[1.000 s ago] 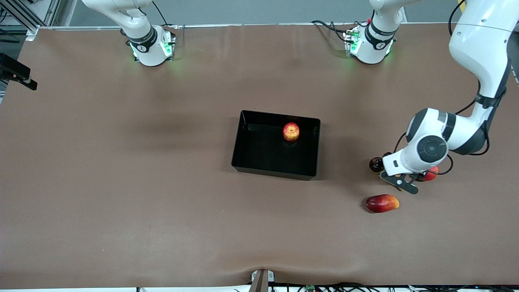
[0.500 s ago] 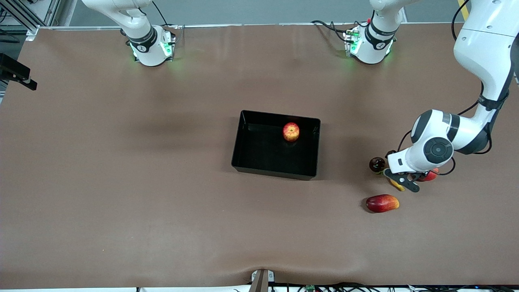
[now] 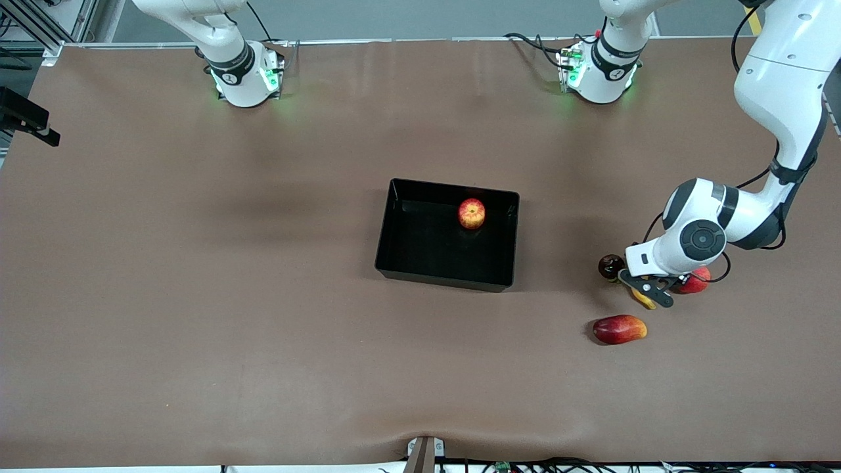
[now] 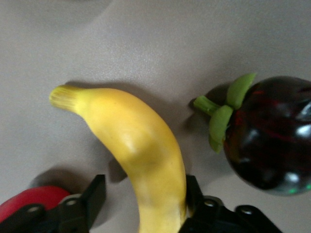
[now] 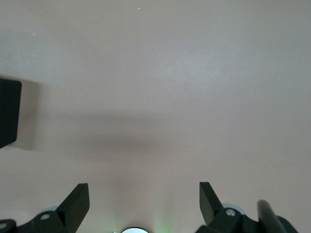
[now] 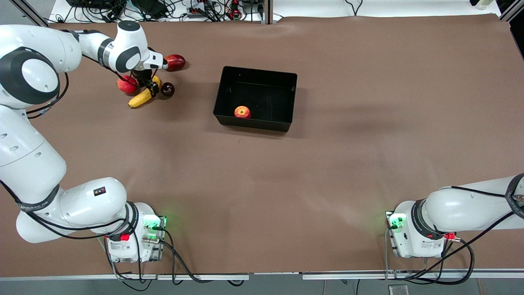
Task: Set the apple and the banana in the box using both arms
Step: 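Lower the left gripper and grasp the banana at its middle, then lift the banana and carry it into the tray with the left gripper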
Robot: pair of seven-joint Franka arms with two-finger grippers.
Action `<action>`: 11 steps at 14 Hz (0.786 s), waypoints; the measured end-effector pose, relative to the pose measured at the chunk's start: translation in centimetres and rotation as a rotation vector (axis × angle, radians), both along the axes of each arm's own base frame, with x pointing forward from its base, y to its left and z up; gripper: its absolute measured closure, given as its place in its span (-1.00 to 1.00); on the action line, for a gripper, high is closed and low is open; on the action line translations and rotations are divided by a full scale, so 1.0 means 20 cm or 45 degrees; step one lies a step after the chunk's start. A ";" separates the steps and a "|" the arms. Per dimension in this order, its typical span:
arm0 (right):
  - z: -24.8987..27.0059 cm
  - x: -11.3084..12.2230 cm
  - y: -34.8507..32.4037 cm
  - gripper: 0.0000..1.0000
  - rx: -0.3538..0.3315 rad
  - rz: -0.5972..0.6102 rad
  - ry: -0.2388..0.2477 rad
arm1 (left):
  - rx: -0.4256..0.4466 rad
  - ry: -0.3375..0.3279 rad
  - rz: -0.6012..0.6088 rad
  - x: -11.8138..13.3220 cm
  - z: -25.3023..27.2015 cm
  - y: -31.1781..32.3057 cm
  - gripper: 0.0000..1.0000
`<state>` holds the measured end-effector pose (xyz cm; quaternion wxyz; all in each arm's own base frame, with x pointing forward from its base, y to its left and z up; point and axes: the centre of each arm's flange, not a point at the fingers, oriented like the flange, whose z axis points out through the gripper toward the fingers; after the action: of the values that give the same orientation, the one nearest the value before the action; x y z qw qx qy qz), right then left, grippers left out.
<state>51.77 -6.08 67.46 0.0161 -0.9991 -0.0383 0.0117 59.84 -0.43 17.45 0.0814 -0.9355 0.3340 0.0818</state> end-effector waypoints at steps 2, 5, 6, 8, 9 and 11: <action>0.00 0.00 0.00 -1.00 0.000 0.000 0.000 | -0.002 -0.008 -0.003 0.01 0.01 -0.01 0.07; 0.00 0.00 0.00 -1.00 0.000 0.000 0.000 | 0.014 -0.049 0.010 0.04 0.10 0.00 0.27; 0.00 0.00 0.00 -1.00 0.000 0.000 0.000 | 0.036 -0.057 0.032 0.05 0.16 -0.01 0.27; 0.00 0.00 0.00 -1.00 0.000 0.000 0.001 | 0.088 -0.068 0.056 0.05 0.33 -0.07 0.27; 0.00 0.00 0.00 -1.00 0.000 0.000 0.001 | 0.103 -0.083 0.065 0.05 0.43 -0.12 0.27; 0.00 0.00 0.00 -1.00 0.000 0.000 0.000 | 0.073 -0.092 0.113 0.03 0.61 -0.22 0.27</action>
<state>51.79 -6.09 67.44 0.0160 -0.9991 -0.0381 0.0119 60.50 -4.82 29.67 0.1166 -0.9490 0.2866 0.0611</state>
